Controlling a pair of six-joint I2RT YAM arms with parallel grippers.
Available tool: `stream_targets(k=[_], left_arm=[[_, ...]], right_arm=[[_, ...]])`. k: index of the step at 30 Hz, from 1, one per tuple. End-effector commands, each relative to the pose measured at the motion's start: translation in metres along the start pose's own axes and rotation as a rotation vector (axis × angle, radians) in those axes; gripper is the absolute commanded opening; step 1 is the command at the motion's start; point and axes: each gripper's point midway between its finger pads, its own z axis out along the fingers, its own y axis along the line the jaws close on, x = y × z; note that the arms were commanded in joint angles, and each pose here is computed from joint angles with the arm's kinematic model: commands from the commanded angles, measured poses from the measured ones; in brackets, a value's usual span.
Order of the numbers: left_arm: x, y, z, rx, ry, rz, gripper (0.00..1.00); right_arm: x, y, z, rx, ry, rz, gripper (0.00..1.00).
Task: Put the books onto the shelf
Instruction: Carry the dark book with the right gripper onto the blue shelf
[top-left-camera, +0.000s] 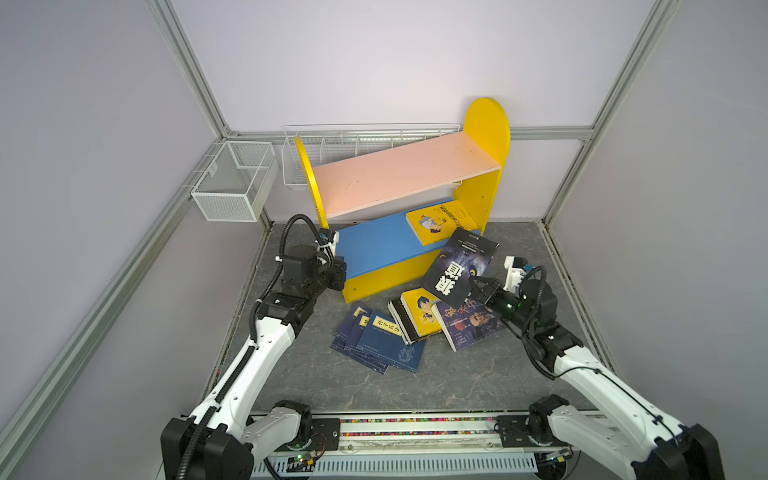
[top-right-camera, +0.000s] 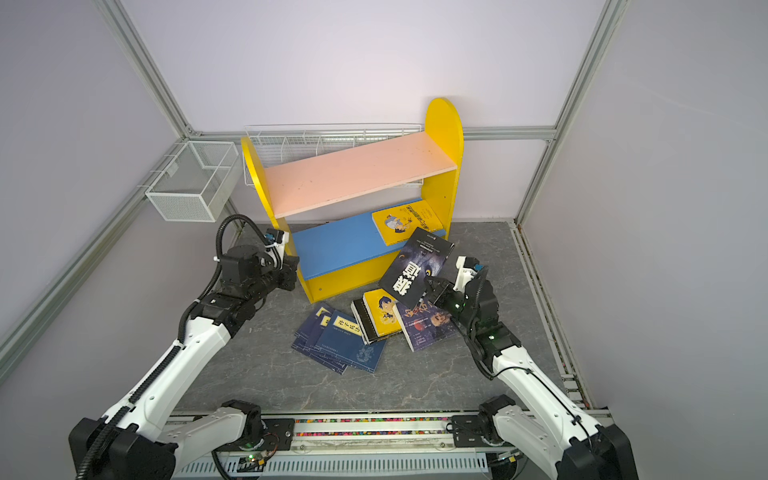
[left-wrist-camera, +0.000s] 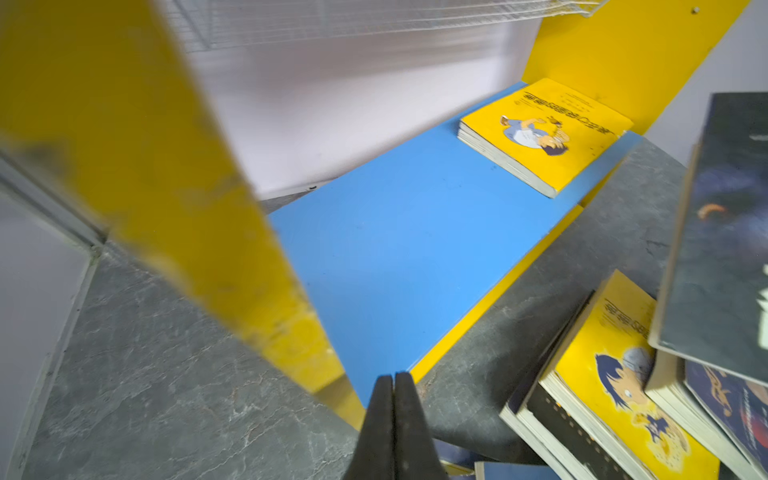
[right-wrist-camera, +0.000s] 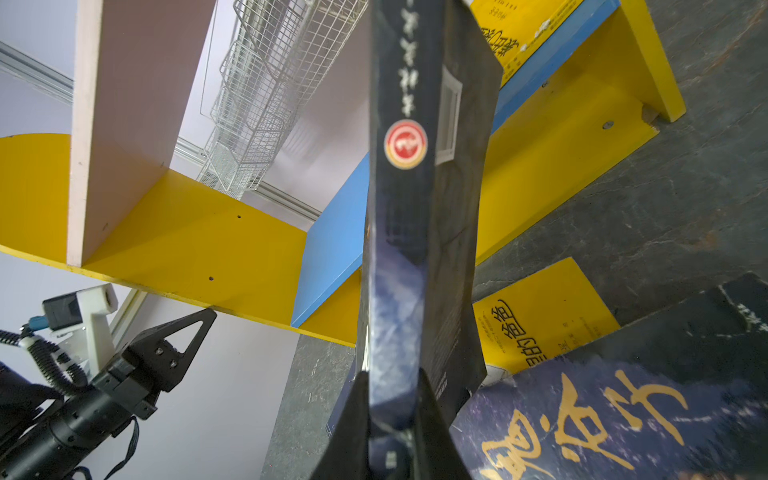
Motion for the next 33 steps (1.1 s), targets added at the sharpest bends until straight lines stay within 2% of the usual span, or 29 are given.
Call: stream_targets(k=[1,4,5,7,10,13,18,24,33], left_arm=[[0.001,-0.003,0.0,0.013,-0.041,0.037,0.0],[0.003,0.003,-0.001,-0.02,-0.065,-0.016,0.0],[0.004,0.004,-0.001,-0.029,-0.073,-0.032,0.04],[0.004,0.006,-0.003,-0.043,-0.083,-0.058,0.17],[0.002,0.012,-0.006,-0.078,-0.112,-0.094,0.43],[0.004,0.017,-0.008,-0.103,-0.126,-0.131,0.55],[0.015,0.017,-0.003,-0.104,-0.105,-0.169,0.59],[0.026,0.014,0.004,-0.085,-0.062,-0.17,0.61],[0.031,0.013,0.011,-0.075,-0.041,-0.175,0.61]], right_arm=[[-0.046,0.065,0.003,-0.217,-0.13,0.002,0.06],[-0.059,0.082,0.013,-0.268,-0.147,0.022,0.06],[-0.063,0.086,0.016,-0.282,-0.157,0.029,0.06],[-0.071,0.091,0.021,-0.294,-0.173,0.046,0.06],[-0.081,0.096,0.031,-0.317,-0.201,0.078,0.06],[-0.091,0.1,0.041,-0.341,-0.228,0.106,0.06],[-0.104,0.098,0.063,-0.394,-0.275,0.175,0.06],[-0.108,0.074,0.088,-0.423,-0.338,0.264,0.06],[-0.099,0.028,0.117,-0.282,-0.354,0.315,0.06]])
